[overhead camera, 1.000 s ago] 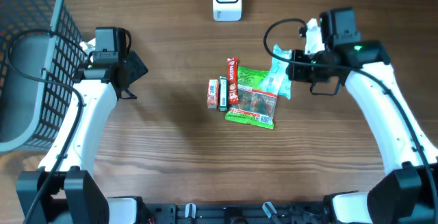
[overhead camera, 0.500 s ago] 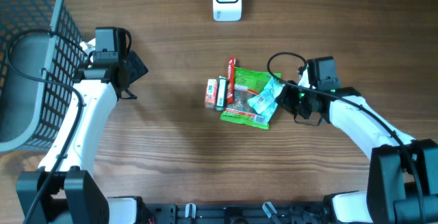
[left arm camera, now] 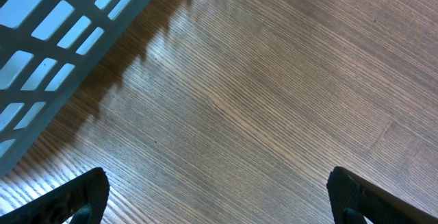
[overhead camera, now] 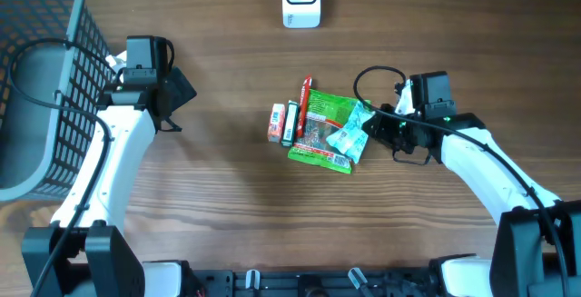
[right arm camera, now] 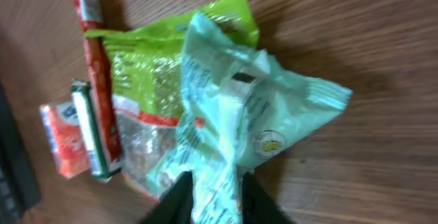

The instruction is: Scan the item barcode

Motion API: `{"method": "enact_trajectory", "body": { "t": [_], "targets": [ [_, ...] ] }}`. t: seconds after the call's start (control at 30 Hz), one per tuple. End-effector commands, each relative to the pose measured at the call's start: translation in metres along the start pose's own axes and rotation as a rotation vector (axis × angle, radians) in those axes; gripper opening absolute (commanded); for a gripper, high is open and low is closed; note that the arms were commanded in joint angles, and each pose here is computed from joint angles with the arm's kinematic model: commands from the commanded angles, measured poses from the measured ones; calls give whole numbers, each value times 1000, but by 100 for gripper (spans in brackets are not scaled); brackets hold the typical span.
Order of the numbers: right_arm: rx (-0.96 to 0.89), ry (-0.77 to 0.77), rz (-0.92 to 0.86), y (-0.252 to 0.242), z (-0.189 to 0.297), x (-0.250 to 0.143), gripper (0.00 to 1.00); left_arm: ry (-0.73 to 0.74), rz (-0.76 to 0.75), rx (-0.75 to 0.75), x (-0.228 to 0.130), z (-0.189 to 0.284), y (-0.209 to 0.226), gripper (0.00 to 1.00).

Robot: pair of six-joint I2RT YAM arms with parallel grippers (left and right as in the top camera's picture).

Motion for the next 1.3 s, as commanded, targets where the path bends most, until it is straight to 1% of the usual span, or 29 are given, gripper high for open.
{"method": "enact_trajectory", "body": {
  "t": [0.0,0.03,0.17,0.23,0.33,0.47,0.57,0.63,0.87,0.9,0.93,1.03,1.1,1.13,1.17,1.2,1.27],
  "targets": [
    [-86,-56,11,-17,-3,1,9,-2,-9,18,1,-2,2,100],
    [-95,-63,11,-20,-3,1,4,-2,-9,18,1,-2,2,100],
    [-87,-99,53,-15,4,9,5,-2,-9,18,1,-2,2,100],
    [-68,-133,82,-9,17,18,4,-2,-9,18,1,-2,2,100],
    [-47,-202,62,-7,39,30,4,-2,-9,18,1,-2,2,100],
    [-158,-302,-9,-34,54,47,4,-2,-9,18,1,-2,2,100],
    [-223,-322,-35,-47,55,52,4,-2,-9,18,1,-2,2,100],
    [-256,-323,-15,-52,54,53,4,-2,-9,18,1,-2,2,100],
    [-268,-313,-24,-54,53,50,5,-2,-9,18,1,-2,2,100],
    [-272,-307,-25,-55,53,49,8,-2,-9,18,1,-2,2,100],
    [-280,-298,-29,-57,53,48,13,-2,-9,18,1,-2,2,100],
    [-298,-290,-34,-63,50,43,19,-2,-9,18,1,-2,2,100],
    [-320,-298,-37,-69,48,43,21,-2,-10,18,1,-2,2,100],
    [-331,-306,-37,-71,47,43,28,-2,-10,18,1,-2,2,100],
    [-336,-311,-34,-73,47,43,38,-2,-9,18,1,-2,2,100],
    [-331,-308,-19,-72,46,43,39,-2,-9,18,1,-2,2,100],
    [-255,-264,61,-55,48,45,54,-2,-9,18,1,-2,2,100]
  ]
}}
Point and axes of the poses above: each gripper's point midway between its finger pads, its own z axis back along the fingers, its own y axis along the line the jaws close on, x = y × z, the point moved 5 cm from there along z, back along the fingers, and after that the axes turned 13 degrees about -z, right-handed, at the moved point
